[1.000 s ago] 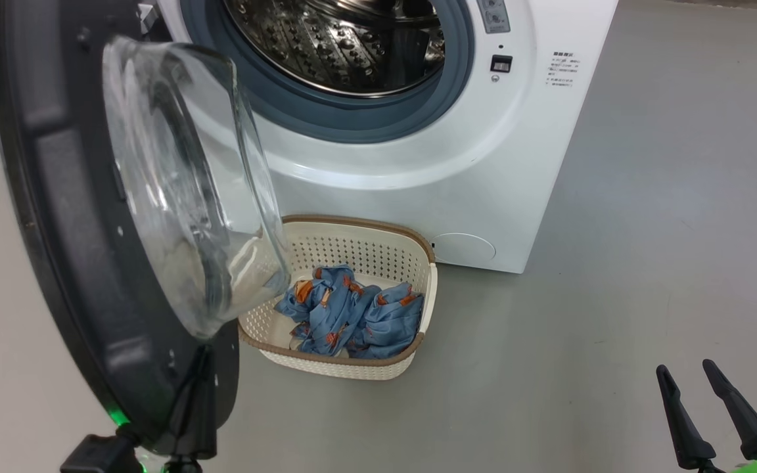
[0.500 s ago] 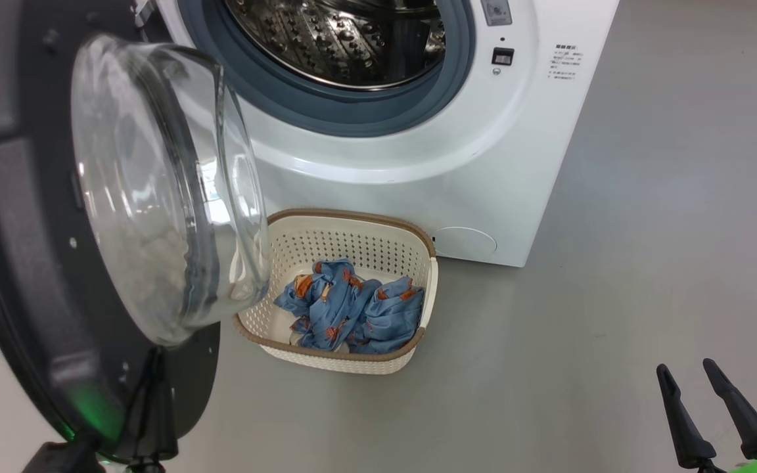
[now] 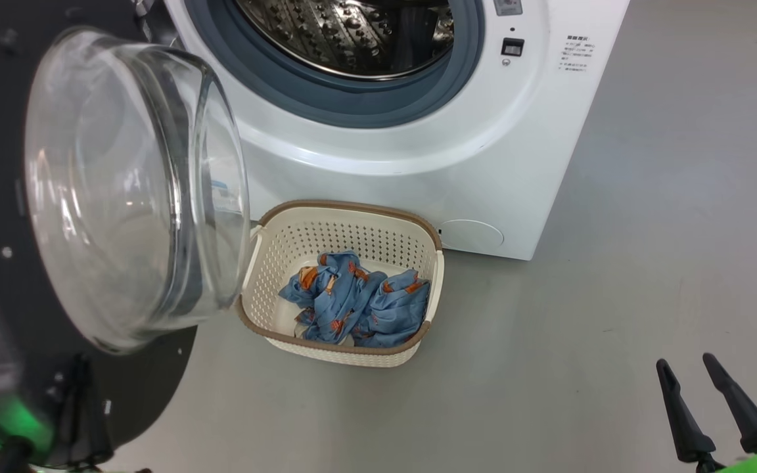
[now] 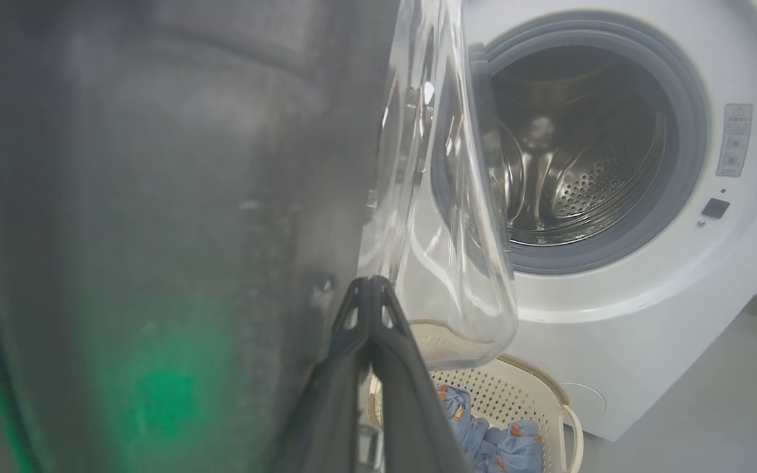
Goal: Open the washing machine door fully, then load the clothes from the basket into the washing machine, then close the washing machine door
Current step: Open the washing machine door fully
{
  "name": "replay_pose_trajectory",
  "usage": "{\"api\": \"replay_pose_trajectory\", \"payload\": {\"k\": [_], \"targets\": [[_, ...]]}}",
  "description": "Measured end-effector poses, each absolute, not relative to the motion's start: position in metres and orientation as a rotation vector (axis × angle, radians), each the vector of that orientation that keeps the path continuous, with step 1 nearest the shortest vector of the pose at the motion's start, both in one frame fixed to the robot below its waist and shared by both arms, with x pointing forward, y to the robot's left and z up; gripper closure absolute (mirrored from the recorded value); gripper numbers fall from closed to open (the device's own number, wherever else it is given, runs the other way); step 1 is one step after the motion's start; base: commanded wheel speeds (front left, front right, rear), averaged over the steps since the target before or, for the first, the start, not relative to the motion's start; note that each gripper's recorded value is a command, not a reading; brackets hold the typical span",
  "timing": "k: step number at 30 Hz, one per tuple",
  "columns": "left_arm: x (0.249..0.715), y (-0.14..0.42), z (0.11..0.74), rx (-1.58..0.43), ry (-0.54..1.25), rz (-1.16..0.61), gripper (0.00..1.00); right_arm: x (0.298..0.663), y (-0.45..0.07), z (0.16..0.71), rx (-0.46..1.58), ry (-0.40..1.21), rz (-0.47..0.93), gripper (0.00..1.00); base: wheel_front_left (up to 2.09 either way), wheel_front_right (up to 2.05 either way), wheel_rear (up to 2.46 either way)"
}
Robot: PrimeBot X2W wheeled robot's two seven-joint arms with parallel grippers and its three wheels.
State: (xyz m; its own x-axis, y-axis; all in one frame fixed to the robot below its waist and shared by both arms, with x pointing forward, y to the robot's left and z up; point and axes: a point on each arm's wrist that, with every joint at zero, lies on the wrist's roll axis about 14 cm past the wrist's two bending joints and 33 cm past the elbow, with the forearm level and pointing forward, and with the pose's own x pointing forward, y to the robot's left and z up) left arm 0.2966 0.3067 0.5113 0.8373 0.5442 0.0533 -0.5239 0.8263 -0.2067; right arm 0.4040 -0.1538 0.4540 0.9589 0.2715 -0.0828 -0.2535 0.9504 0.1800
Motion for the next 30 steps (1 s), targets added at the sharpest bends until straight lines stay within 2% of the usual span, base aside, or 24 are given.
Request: {"api": "replay_pose_trajectory", "payload": {"k": [30], "targets": [[0.277, 0.397, 0.508, -0.098, -0.101, 0.789, 1.0, 0.41, -0.148, 0.451, 0.172, 0.112, 0.284, 0.0, 0.0, 0.0, 0.0]]}}
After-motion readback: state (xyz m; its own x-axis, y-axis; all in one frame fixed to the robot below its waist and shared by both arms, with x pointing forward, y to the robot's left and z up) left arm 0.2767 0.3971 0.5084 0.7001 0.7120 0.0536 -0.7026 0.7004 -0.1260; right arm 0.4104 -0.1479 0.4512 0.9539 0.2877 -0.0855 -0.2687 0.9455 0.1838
